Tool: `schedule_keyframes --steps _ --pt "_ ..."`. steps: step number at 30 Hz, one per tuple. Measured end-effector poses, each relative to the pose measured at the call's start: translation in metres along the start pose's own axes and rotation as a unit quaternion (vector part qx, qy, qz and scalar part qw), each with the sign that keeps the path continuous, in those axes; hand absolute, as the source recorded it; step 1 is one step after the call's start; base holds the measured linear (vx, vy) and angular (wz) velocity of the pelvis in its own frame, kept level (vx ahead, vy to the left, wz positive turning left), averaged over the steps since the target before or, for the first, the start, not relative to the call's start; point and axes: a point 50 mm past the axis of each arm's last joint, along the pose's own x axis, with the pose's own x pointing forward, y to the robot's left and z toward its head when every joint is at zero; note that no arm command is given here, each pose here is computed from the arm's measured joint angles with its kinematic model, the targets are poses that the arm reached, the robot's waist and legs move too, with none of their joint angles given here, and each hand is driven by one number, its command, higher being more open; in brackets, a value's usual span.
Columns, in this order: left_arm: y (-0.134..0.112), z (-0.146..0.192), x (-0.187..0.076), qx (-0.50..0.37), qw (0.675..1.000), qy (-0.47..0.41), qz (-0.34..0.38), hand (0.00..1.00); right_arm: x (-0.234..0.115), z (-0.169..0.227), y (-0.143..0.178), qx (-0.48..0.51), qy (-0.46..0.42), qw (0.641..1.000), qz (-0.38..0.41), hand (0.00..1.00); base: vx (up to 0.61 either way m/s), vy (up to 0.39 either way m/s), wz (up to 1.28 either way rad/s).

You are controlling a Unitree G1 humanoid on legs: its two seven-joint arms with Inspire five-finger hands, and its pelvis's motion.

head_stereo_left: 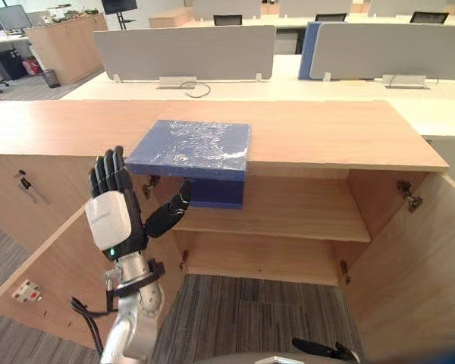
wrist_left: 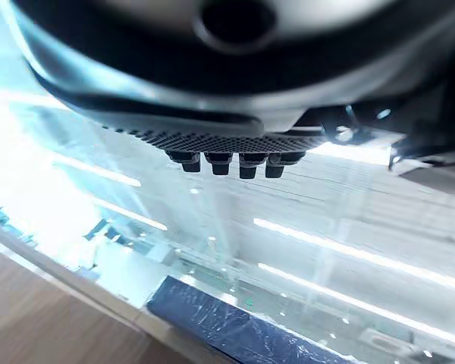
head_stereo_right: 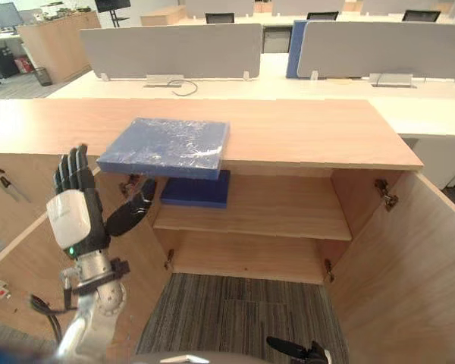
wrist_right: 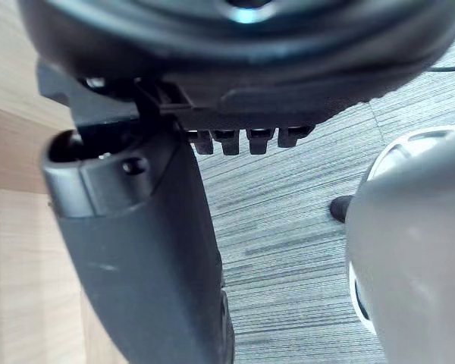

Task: Walk over to the cabinet, pick up the folder, carry it to the office cabinet, place the folder inside the office cabinet, then close the office cabinet door

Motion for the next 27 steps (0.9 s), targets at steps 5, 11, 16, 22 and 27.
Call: schedule_keyframes --steps 5,11,16,22,27 --pt "-0.003 -0.016 0.024 0.102 0.991 -0.077 -0.044 1.0 0.001 0.001 -0.001 -0.016 -0.001 1.0 0.008 1.0 0.02 -0.014 -0.07" --pt "-0.005 -0.054 0.043 0.238 0.954 -0.13 -0.129 1.0 0.001 0.004 0.001 -0.025 -0.007 0.999 0.02 1.0 0.01 0.011 -0.13" --pt "-0.007 -0.057 0.05 0.274 0.931 -0.175 -0.165 1.0 0.002 0.008 -0.002 -0.037 -0.015 0.999 0.022 1.0 0.0 0.006 -0.09" --pt "-0.014 -0.051 0.066 0.296 0.912 -0.219 -0.181 1.0 0.004 0.013 -0.009 -0.05 -0.023 0.998 0.017 1.0 0.0 -0.002 -0.02" --pt "-0.014 -0.046 0.076 0.315 0.899 -0.247 -0.178 1.0 0.004 0.013 -0.014 -0.052 -0.023 0.998 0.012 1.0 -0.02 0.014 -0.01"
